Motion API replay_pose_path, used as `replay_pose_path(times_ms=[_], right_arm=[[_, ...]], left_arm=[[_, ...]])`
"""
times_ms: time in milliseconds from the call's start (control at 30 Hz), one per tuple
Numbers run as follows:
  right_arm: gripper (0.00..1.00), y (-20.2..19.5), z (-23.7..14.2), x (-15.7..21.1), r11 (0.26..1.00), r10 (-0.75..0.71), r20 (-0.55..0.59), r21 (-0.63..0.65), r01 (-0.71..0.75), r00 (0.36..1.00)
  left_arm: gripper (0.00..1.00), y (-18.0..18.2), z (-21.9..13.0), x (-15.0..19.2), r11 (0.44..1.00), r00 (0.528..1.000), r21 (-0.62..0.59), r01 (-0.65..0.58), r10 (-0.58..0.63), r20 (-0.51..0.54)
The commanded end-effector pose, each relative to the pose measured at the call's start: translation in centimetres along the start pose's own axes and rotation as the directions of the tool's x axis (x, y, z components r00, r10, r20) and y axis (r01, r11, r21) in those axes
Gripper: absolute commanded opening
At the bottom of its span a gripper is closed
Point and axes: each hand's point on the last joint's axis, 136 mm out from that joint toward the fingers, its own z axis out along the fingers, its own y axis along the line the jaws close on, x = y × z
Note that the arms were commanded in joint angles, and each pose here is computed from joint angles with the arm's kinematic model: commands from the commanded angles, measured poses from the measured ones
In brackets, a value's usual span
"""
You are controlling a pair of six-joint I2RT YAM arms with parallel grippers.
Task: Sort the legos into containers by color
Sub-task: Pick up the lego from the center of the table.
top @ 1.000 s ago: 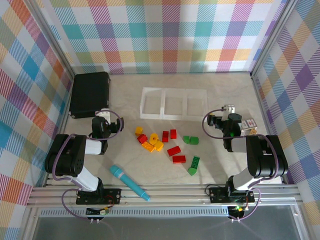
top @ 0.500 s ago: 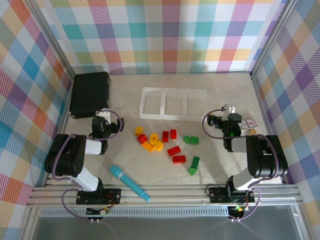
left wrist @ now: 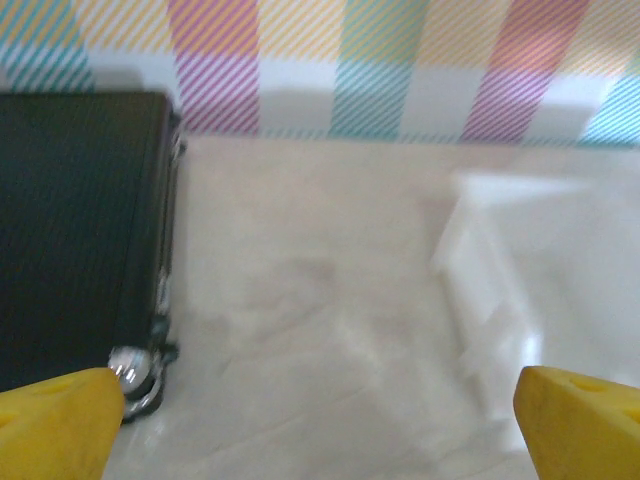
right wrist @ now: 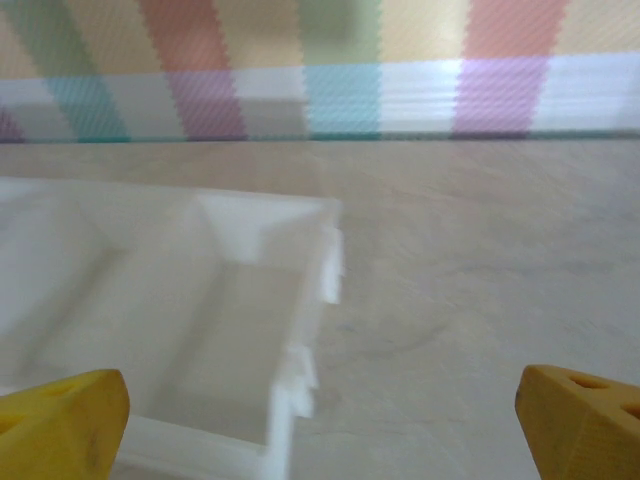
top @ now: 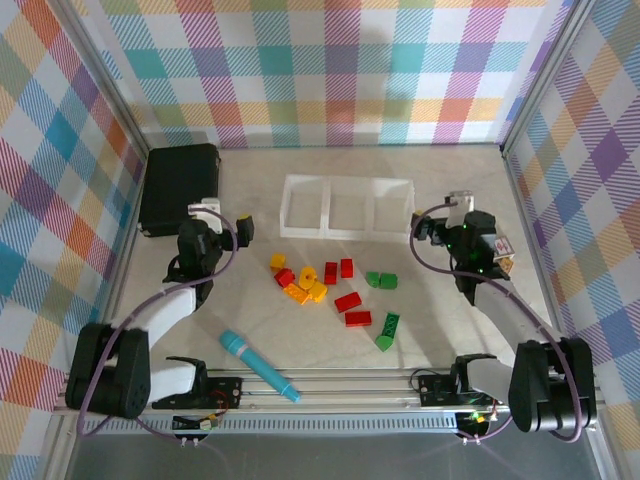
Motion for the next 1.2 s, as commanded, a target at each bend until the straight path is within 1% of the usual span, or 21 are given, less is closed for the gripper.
replay_pose_path(times_ms=[0, 67, 100, 133, 167, 233, 267, 300, 333, 400, 467, 533, 567, 600, 633, 667, 733, 833, 1033, 1167], right_arm=[[0.99, 4.6, -0.6, 2.3, 0.984, -0.127, -0.189, -0.146, 0.100, 0.974], [0.99, 6.6, -0.9, 2.3, 0.952, -0.266, -0.222, -0.211, 0.220, 0.938], [0.99, 8.0, -1.2, 2.4, 0.922, -0.347, -0.228, -0.263, 0.286, 0.909], [0.99, 9.4, -1.7, 2.7, 0.877, -0.434, -0.219, -0.322, 0.355, 0.874], [0.99, 10.6, -2.3, 3.1, 0.814, -0.533, -0.195, -0.382, 0.437, 0.823], [0.99, 11.8, -3.5, 4.0, 0.706, -0.663, -0.158, -0.456, 0.542, 0.732], [0.99, 11.5, -3.8, 4.2, 0.678, -0.698, -0.156, -0.459, 0.574, 0.699], [0.99, 11.0, -3.9, 4.3, 0.673, -0.711, -0.169, -0.445, 0.591, 0.683], [0.99, 10.4, -4.4, 4.8, 0.657, -0.734, -0.188, -0.444, 0.610, 0.653], [0.99, 9.6, -5.7, 6.4, 0.621, -0.771, -0.231, -0.481, 0.619, 0.593], [0.99, 8.8, -7.4, 8.6, 0.571, -0.813, -0.263, -0.537, 0.621, 0.520], [0.99, 8.2, -8.8, 10.4, 0.535, -0.838, -0.268, -0.572, 0.622, 0.475], [0.99, 8.0, -9.3, 11.0, 0.521, -0.847, -0.255, -0.576, 0.630, 0.467], [0.99, 8.2, -9.7, 11.4, 0.514, -0.848, -0.237, -0.583, 0.629, 0.473], [0.99, 8.7, -10.3, 11.7, 0.507, -0.846, -0.212, -0.599, 0.620, 0.488], [0.99, 9.0, -10.7, 11.9, 0.507, -0.841, -0.194, -0.606, 0.613, 0.505], [0.99, 9.4, -11.0, 12.4, 0.501, -0.839, -0.178, -0.623, 0.601, 0.515], [0.99, 9.8, -10.7, 13.0, 0.481, -0.845, -0.163, -0.648, 0.590, 0.510], [0.99, 10.4, -8.2, 13.3, 0.457, -0.854, -0.130, -0.650, 0.607, 0.504], [0.99, 10.8, -6.8, 13.0, 0.451, -0.846, -0.079, -0.633, 0.629, 0.527]], left_arm=[[1.00, -2.0, -1.1, 0.3, 0.996, 0.998, 0.070, 0.062, -0.060, -0.038], [1.00, -3.1, -1.6, -0.1, 0.993, 0.998, 0.101, 0.055, -0.050, -0.048], [1.00, -3.7, -1.8, -0.2, 0.992, 0.998, 0.119, 0.041, -0.035, -0.056], [1.00, -4.2, -2.0, -0.2, 0.991, 0.998, 0.132, 0.025, -0.017, -0.059], [1.00, -4.8, -2.3, -0.3, 0.989, 0.998, 0.148, 0.011, -0.002, -0.056], [1.00, -5.8, -2.7, -0.6, 0.984, 0.999, 0.178, -0.004, 0.012, -0.040], [1.00, -6.3, -2.9, -0.7, 0.981, 0.999, 0.196, -0.008, 0.014, -0.030], [1.00, -6.7, -3.1, -0.9, 0.977, 1.000, 0.212, -0.010, 0.014, -0.019], [1.00, -7.0, -3.2, -1.0, 0.974, 1.000, 0.225, -0.007, 0.010, -0.013], [1.00, -7.4, -3.5, -1.2, 0.970, 1.000, 0.243, -0.002, 0.004, -0.005], [1.00, -7.6, -3.9, -1.6, 0.968, 1.000, 0.252, -0.004, 0.001, 0.015], [1.00, -7.4, -4.2, -1.9, 0.969, 0.999, 0.246, -0.005, -0.005, 0.040], [1.00, -7.1, -4.3, -2.2, 0.973, 0.998, 0.231, 0.001, -0.016, 0.063], [1.00, -6.5, -4.4, -2.5, 0.979, 0.996, 0.201, 0.023, -0.040, 0.082], [1.00, -5.8, -4.5, -2.9, 0.985, 0.992, 0.166, 0.049, -0.067, 0.107], [0.99, -5.6, -4.7, -3.1, 0.986, 0.989, 0.159, 0.057, -0.077, 0.126], [1.00, -5.7, -5.0, -3.3, 0.983, 0.985, 0.172, 0.056, -0.083, 0.153], [0.99, -6.2, -5.4, -3.5, 0.978, 0.983, 0.202, 0.055, -0.088, 0.161], [1.00, -7.6, -6.6, -3.5, 0.956, 0.982, 0.294, 0.016, -0.070, 0.175], [1.00, -8.1, -7.0, -3.4, 0.948, 0.983, 0.319, 0.001, -0.059, 0.172]])
